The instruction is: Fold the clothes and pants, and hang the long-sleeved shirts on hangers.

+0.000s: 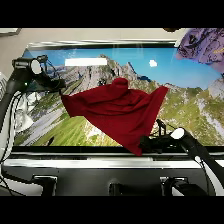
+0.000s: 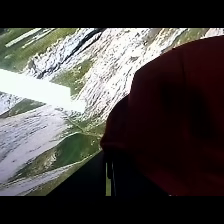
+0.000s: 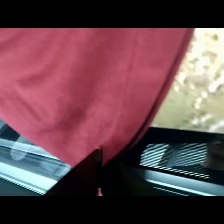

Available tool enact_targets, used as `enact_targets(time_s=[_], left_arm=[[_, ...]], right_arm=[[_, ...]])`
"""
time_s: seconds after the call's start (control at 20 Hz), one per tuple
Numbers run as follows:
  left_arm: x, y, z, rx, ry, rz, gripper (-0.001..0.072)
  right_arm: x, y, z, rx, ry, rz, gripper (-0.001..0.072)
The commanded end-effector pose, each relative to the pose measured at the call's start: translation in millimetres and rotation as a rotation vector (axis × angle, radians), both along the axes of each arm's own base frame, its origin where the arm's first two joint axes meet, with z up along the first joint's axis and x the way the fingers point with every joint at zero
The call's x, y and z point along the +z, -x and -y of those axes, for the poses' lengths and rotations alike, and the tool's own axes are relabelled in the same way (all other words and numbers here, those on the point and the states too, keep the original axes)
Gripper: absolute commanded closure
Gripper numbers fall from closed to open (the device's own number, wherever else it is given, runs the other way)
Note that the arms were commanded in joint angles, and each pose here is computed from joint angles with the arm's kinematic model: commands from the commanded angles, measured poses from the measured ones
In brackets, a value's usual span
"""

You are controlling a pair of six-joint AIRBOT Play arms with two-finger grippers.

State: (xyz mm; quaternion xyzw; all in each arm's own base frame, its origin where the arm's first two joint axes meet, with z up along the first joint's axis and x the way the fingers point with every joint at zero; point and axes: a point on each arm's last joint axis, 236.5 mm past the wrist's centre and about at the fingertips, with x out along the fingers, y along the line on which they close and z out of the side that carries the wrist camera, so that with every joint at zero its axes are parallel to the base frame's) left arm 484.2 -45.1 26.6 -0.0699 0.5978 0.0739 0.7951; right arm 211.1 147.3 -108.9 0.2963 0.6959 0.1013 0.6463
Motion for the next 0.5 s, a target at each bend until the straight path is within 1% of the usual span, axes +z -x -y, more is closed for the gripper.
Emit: enact_targets(time_s=[0.0, 0.05, 0.15, 0.3, 0.35, 0.45], left_arm=[[-0.8, 3.8, -0.5, 0.0, -0.002, -0.016, 0.0692], [-0.2, 5.2, -0.7, -0.004, -0.004, -0.02, 0.0693], [8.7, 5.0, -0.7, -0.064, -0.019, -0.004, 0.0693], [61.7, -6.1, -3.4, -0.113, -0.029, 0.123, 0.0694], [90.7, -10.7, -8.1, -0.102, -0.033, 0.192, 0.0694], [166.6, -13.1, -18.9, -0.078, -0.043, 0.368, 0.0694]], right_arm=[[10.9, -13.7, -7.1, -0.003, -0.019, 0.057, 0.0684], [23.2, -25.7, -7.9, 0.0, -0.024, 0.101, 0.0684], [64.1, -64.6, -4.9, 0.03, 0.0, 0.254, 0.0685], [171.4, -144.0, 15.0, 0.071, 0.129, 0.57, 0.0685], [222.3, -168.1, 22.8, 0.073, 0.177, 0.701, 0.0685], [327.6, -194.2, 38.6, 0.06, 0.266, 0.946, 0.0686]])
